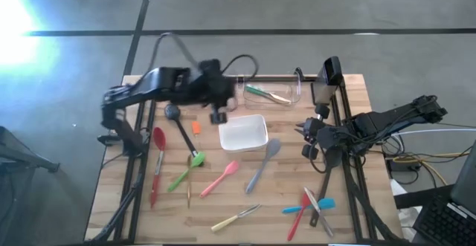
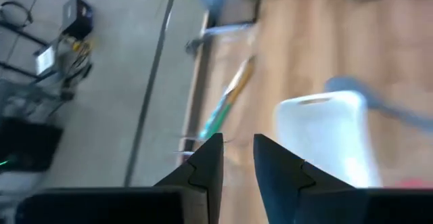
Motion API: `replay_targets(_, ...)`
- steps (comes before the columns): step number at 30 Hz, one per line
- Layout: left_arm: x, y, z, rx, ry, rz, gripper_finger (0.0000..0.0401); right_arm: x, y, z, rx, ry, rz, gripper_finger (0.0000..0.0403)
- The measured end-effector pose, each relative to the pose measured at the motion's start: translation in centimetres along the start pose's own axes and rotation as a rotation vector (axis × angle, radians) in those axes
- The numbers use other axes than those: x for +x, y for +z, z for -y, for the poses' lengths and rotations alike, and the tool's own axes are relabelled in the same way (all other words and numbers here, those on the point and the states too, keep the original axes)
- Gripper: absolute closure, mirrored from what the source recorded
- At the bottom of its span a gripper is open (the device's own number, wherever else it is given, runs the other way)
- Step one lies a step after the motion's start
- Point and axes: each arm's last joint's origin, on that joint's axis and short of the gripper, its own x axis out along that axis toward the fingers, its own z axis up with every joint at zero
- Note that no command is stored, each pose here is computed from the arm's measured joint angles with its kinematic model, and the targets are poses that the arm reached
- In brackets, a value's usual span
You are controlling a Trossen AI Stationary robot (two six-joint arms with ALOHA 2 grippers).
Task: Pick & Place Kitchen Items
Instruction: Put the pink spatula into the white bin
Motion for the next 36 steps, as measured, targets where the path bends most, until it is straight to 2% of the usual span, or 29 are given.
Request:
replay_targets(4, -4.1, -0.1, 2.2, -0.046, -0.075, 0.087, 0.0320, 0.0, 0.0, 0.0, 0.000, 0.000, 0.000, 0.0346)
replay_targets(7, -6.0, -0.4, 4.4, -0.055, -0.128, 0.105, 0.0323, 0.0, 0.0, 0.0, 0.000, 0.002, 0.000, 0.0343)
replay_targets(11, -7.7, -1.0, 7.2, -0.057, -0.189, 0.069, 0.0323, 0.0, 0.0, 0.0, 0.000, 0.004, -0.001, 0.0340)
replay_targets(15, -8.1, -2.1, 10.5, -0.058, -0.245, -0.015, 0.0323, 0.0, 0.0, 0.0, -0.005, 0.005, -0.001, 0.0341)
replay_targets(21, -6.9, -4.2, 15.4, -0.103, -0.268, -0.119, 0.0323, 0.0, 0.1, 0.0, -0.002, 0.007, 0.007, 0.0349)
replay_targets(25, -4.9, -6.1, 18.4, -0.102, -0.254, -0.181, 0.0323, 0.0, 0.4, -0.1, 0.019, 0.016, 0.034, 0.0350)
replay_targets(29, -2.3, -7.7, 21.0, -0.068, -0.263, -0.183, 0.0322, 0.0, 0.9, -0.3, 0.029, 0.024, 0.076, 0.0346)
replay_targets(32, -0.1, -8.9, 22.1, -0.054, -0.273, -0.190, 0.0311, -0.1, 1.2, -0.3, 0.023, 0.030, 0.105, 0.0341)
replay_targets(36, 2.6, -10.2, 22.6, -0.046, -0.268, -0.209, 0.0272, -0.1, 1.4, -0.4, 0.038, 0.037, 0.125, 0.0335)
